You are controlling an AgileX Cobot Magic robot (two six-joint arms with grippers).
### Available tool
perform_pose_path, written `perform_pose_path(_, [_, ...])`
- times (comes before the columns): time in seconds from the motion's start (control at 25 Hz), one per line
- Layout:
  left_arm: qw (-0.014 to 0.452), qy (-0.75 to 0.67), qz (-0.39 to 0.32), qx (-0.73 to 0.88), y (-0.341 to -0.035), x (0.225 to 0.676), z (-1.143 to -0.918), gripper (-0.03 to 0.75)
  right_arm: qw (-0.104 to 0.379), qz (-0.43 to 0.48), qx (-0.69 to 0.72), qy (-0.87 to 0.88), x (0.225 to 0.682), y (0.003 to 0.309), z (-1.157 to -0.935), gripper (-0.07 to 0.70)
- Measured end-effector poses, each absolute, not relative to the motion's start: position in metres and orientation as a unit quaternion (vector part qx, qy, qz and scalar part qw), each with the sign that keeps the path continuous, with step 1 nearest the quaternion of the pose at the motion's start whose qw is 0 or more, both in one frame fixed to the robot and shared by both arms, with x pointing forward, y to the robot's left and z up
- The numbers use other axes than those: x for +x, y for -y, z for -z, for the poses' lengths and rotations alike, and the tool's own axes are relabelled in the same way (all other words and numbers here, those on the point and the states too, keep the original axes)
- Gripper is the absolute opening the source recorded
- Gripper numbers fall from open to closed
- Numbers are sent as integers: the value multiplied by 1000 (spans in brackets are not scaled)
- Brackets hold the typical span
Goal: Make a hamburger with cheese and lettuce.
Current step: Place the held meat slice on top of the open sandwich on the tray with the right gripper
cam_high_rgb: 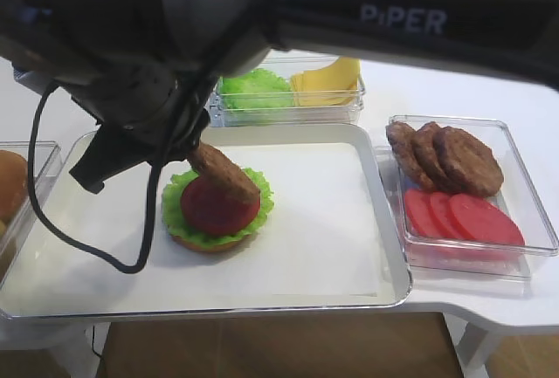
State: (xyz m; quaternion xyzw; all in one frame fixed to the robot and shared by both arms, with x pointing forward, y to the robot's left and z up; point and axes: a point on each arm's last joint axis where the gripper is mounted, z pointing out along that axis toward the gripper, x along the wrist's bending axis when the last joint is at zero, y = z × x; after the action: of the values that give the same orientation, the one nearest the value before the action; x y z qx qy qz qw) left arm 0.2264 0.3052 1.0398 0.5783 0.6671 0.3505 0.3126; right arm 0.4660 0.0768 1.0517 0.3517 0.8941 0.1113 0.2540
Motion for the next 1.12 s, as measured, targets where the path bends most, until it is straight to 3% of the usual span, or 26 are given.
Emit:
perform_pose_path(0.52, [313, -667, -351, 578, -305, 226, -1040, 344, 281, -113, 344, -889, 470, -74, -1057, 82])
perform_pose_path(1.12, [313, -667, -351, 578, -305, 226, -1040, 344, 271, -109, 340, -894, 468, -76, -1053, 81])
